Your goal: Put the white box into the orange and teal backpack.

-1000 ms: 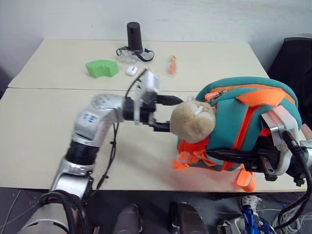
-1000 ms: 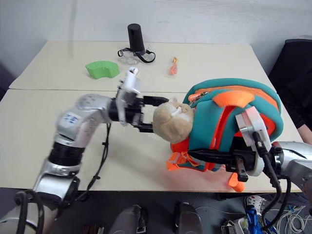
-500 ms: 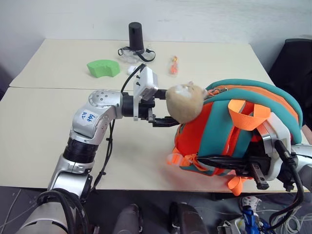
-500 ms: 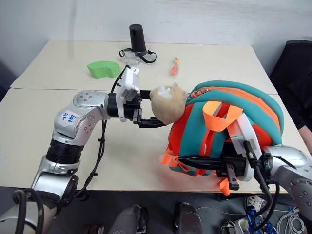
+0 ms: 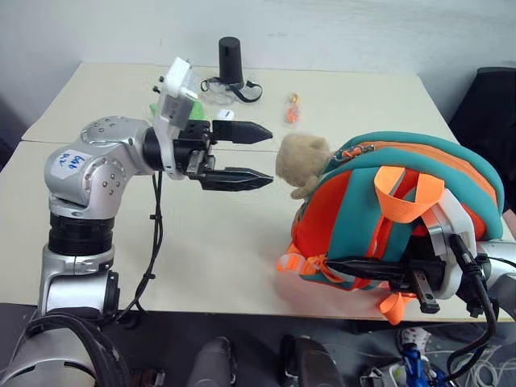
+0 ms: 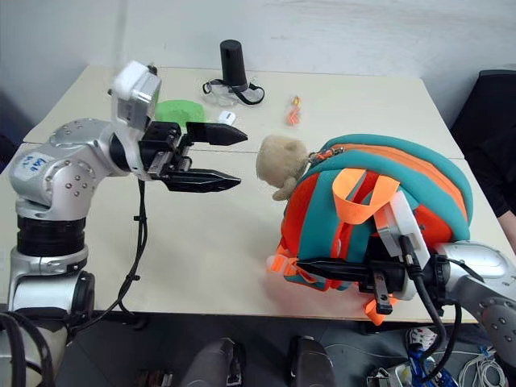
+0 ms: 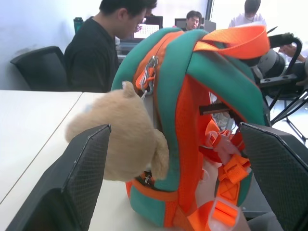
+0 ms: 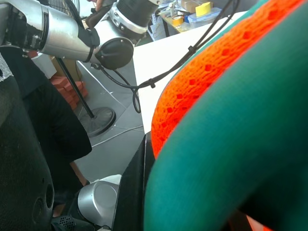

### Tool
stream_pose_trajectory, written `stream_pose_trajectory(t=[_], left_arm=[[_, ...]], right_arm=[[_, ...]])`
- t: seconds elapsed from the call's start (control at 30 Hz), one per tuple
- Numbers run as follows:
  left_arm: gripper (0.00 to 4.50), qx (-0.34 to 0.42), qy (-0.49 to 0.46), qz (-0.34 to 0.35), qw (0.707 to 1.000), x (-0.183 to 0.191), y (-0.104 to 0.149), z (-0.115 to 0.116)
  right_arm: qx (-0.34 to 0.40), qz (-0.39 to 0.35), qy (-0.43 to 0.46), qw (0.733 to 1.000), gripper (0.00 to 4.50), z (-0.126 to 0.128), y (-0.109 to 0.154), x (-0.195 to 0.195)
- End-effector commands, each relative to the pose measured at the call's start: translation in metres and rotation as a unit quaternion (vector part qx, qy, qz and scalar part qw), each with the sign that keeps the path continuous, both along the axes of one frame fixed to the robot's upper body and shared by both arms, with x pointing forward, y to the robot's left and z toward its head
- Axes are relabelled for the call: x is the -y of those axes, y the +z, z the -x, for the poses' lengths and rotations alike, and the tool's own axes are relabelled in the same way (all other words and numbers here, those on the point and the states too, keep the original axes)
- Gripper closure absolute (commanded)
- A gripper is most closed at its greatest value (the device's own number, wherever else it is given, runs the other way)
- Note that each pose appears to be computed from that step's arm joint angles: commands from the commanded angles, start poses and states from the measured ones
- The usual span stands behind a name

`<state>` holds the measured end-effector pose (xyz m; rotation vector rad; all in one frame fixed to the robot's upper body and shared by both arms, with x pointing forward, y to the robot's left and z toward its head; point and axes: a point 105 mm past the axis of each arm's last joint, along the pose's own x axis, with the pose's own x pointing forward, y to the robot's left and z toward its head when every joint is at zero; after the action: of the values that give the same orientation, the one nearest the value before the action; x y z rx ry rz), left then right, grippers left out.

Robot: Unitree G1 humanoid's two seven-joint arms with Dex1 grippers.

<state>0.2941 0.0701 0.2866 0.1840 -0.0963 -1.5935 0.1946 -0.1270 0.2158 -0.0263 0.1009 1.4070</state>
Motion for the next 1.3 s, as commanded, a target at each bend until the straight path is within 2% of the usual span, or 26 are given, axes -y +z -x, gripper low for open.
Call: stream_pose_trajectory(t=[0.03, 0.17, 0.3, 0.43, 0.73, 0.87, 1.0, 1.17, 1.23, 1.3], left_arm=[[0.02, 0.053, 0.024, -0.018, 0.998, 0.011, 0.001, -0.010], [0.02, 0.077, 0.064, -0.015, 0.995, 0.015, 0.003, -0.032], [0.02, 0.092, 0.075, -0.005, 0.993, 0.017, 0.009, -0.044], [0.02, 0.091, 0.055, 0.003, 0.994, 0.025, 0.015, -0.044], [0.02, 0.054, 0.001, -0.010, 0.998, 0.050, -0.003, -0.038], [0.95, 0.075, 0.017, -0.006, 0.997, 0.047, 0.010, -0.048], [2.23, 0.110, 0.033, 0.005, 0.993, 0.033, 0.047, -0.054], [3.63, 0.148, 0.031, 0.022, 0.988, 0.014, 0.090, -0.048], [4.05, 0.165, 0.030, 0.010, 0.986, 0.007, 0.098, -0.044], [4.33, 0.170, 0.040, 0.002, 0.985, 0.003, 0.093, -0.046]], right_arm=[[0.018, 0.000, 0.013, 1.000, 4.50, 0.006, 0.006, -0.002], [0.011, 0.003, 0.017, 1.000, 4.50, 0.010, 0.004, 0.000], [0.001, 0.005, 0.020, 1.000, 4.50, 0.015, 0.001, 0.001], [-0.003, 0.002, 0.018, 1.000, 4.50, 0.017, -0.001, 0.001], [0.000, -0.005, 0.005, 1.000, 4.50, 0.014, -0.001, -0.001], [0.001, -0.007, -0.009, 1.000, 4.50, 0.011, -0.004, 0.001], [0.000, -0.015, -0.030, 0.999, 4.50, 0.008, -0.006, 0.006], [-0.008, -0.022, -0.052, 0.998, 4.50, 0.007, -0.012, 0.011], [-0.011, -0.023, -0.065, 0.998, 4.50, 0.006, -0.017, 0.013], [-0.009, -0.027, -0.084, 0.996, 4.50, 0.002, -0.019, 0.015]])
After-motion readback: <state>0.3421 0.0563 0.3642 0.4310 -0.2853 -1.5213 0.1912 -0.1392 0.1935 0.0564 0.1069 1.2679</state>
